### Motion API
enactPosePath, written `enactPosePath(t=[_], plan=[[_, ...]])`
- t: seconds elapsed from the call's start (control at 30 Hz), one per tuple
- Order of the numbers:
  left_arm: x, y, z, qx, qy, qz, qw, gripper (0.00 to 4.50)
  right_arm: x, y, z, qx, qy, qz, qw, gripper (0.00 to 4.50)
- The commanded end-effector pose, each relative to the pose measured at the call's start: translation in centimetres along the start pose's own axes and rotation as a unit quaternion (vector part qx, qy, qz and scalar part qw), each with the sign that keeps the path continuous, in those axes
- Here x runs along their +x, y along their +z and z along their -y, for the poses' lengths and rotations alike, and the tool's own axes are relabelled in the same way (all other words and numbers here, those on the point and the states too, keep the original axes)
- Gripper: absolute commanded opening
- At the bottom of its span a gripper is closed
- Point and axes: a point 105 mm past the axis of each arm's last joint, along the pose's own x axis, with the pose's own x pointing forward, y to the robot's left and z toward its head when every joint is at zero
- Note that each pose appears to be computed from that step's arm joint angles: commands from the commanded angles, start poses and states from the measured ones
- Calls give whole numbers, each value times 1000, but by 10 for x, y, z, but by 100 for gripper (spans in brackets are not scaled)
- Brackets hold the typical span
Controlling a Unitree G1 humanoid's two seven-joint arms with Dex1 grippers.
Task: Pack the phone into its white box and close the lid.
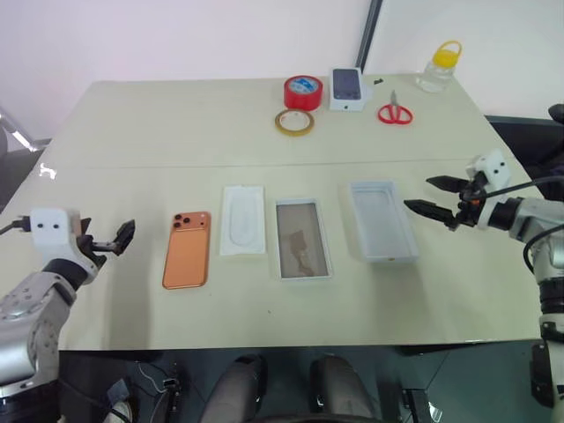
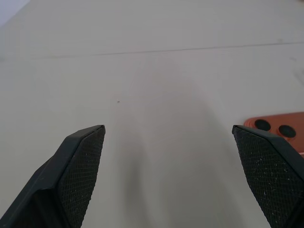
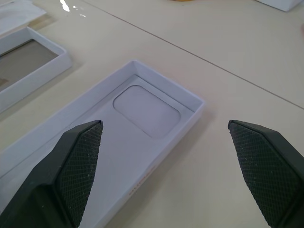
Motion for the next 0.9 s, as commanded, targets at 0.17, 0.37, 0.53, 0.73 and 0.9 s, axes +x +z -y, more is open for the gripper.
enactPosePath(t=[0.17,0.37,0.53,0.73,0.9], plan=[[20,30,85,-36,-144,10,989,450,18,44,-49,-74,81,52,993,441],[29,12,149,-82,-219,-93,968,450,36,52,-112,-117,164,61,978,441],[42,8,161,-129,-202,-127,963,450,37,51,-143,-115,194,65,972,441],[47,-10,166,-145,-176,-196,954,450,34,45,-153,-106,201,57,972,441],[47,-17,167,-150,-172,-229,946,450,34,48,-159,-109,212,60,969,441]])
